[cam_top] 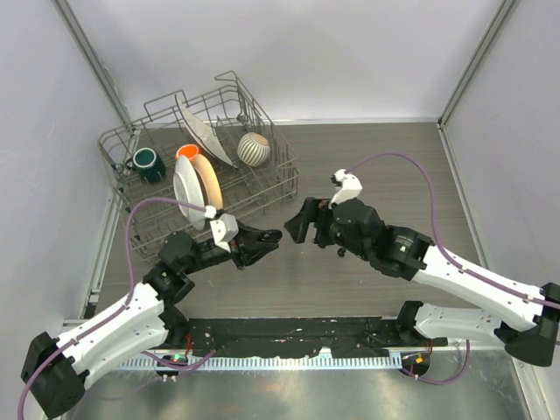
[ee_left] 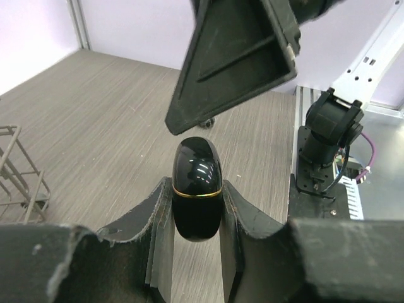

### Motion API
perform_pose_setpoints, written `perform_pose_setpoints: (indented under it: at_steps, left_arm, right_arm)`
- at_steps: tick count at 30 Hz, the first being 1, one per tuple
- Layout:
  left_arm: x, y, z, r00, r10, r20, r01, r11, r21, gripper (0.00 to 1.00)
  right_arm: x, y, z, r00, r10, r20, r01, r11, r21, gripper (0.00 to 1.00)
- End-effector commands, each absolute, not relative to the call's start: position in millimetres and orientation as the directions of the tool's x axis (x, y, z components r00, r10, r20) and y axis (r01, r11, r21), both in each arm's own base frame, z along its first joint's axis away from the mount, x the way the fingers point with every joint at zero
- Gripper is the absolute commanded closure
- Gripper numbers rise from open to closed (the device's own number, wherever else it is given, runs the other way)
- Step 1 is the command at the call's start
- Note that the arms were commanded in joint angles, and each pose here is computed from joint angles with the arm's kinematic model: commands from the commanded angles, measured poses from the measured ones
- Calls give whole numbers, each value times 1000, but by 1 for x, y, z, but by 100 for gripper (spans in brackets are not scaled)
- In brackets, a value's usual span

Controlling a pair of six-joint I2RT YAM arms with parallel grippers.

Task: Insert the wireless bluetooth earbuds into the charging case
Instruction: Close the charging case, then place the charging case at the center of the board.

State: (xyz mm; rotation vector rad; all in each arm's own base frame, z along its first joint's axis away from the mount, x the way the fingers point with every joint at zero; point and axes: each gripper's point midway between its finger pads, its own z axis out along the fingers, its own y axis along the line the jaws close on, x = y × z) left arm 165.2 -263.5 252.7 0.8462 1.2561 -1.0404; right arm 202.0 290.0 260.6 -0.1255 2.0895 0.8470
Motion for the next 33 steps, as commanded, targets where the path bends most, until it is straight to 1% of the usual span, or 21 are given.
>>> perform_pose_setpoints:
  at_steps: [1,3,5,7,8,10,11,12,13,17,19,24,28,31,33]
  left_arm:
    - [167,-275,265,-97,-98,-990,952,282,-121,100]
    - [175,-281,245,-238,-56,-970,918,314,-244,100]
    - [178,-283,225,-337,14,-941,883,350,-311,100]
    - [183,-284,190,-439,100,-893,822,447,-353,100]
    - [185,-286,185,-461,118,-880,807,467,-360,100]
    - [181,-289,155,-550,192,-813,762,514,-395,100]
    - [181,-293,150,-578,200,-791,746,522,-413,100]
    - [179,-296,136,-631,205,-748,709,544,-449,100]
    - [182,-298,130,-647,200,-736,688,570,-449,100]
    - [175,-313,109,-673,240,-700,677,583,-450,99]
    - [176,-316,90,-716,246,-653,636,616,-465,98]
    - [178,-335,70,-727,262,-634,631,619,-468,97]
    - [185,-344,60,-760,223,-610,583,650,-488,94]
    - [193,-342,48,-785,175,-594,525,696,-489,89]
    - [196,-338,35,-803,178,-569,494,734,-467,88]
  right_arm:
    - [221,221,248,-526,408,-746,-65,856,513,7]
    - [224,203,242,-492,469,-733,28,850,525,7]
    - [225,192,245,-459,495,-738,67,847,527,7]
    - [223,178,240,-447,514,-732,133,848,514,7]
    - [226,169,245,-412,526,-744,167,846,506,7]
    - [222,154,243,-395,532,-749,216,846,487,7]
    - [222,148,245,-380,534,-755,231,846,481,7]
    - [222,146,247,-372,540,-755,233,841,488,7]
    - [221,143,251,-359,552,-752,230,834,502,7]
    - [219,135,257,-325,581,-746,234,814,532,7]
    - [218,132,257,-319,582,-748,236,813,533,7]
    - [216,130,257,-323,582,-746,224,813,537,7]
    - [215,126,260,-309,590,-746,217,807,549,7]
    - [216,126,263,-299,582,-756,205,813,545,7]
    - [216,125,266,-295,579,-760,198,815,544,7]
